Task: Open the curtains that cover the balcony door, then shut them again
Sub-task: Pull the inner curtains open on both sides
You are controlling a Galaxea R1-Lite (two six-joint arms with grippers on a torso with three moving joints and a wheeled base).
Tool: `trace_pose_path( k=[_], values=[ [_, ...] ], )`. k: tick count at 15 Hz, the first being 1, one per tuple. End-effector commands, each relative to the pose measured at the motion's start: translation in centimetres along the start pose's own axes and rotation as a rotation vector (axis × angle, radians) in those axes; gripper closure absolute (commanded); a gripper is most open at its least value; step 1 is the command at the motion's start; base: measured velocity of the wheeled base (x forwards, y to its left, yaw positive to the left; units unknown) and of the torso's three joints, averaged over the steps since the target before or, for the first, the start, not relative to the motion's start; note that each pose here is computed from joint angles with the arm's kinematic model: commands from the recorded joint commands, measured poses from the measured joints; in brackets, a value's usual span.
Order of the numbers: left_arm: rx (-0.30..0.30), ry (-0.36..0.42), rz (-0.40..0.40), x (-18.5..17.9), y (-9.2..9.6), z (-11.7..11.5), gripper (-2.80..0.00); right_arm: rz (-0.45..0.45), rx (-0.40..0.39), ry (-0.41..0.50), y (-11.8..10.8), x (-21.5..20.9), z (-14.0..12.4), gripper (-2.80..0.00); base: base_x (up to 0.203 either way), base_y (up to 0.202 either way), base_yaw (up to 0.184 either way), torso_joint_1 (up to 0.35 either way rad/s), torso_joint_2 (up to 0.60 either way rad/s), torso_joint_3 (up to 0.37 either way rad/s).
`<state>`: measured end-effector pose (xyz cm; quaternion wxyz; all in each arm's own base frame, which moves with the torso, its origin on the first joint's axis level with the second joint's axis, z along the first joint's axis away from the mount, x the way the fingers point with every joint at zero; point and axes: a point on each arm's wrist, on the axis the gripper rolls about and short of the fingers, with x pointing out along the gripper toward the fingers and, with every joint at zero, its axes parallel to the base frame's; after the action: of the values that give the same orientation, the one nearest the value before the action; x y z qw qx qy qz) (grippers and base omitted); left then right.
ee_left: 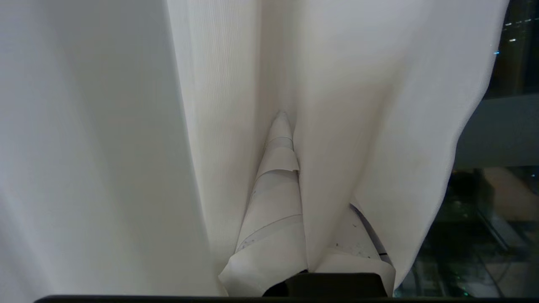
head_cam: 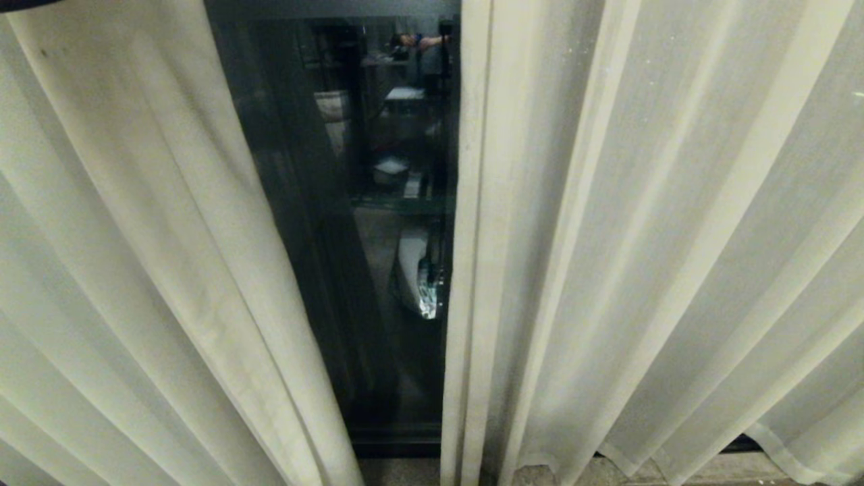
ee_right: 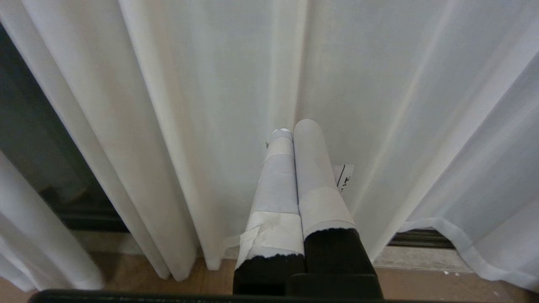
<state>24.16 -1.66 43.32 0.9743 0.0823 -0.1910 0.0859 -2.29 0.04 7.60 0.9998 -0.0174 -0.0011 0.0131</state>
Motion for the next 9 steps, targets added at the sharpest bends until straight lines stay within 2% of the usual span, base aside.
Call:
trace_pose_path(
  k=[1,9],
  values=[
    [0.002,0.002,0.002,0.12,-0.02,-0.12,0.0,0.002,0.0,0.002,0.0,0.01,0.0,0.0,0.0,0.197,0.001,0.002,0.0,-0.005],
    [0.002,0.0,0.008,0.06,0.13,-0.04,0.0,0.002,0.0,0.003,0.0,0.01,-0.01,0.0,0.0,0.189,0.0,0.004,0.0,0.003]
  ],
)
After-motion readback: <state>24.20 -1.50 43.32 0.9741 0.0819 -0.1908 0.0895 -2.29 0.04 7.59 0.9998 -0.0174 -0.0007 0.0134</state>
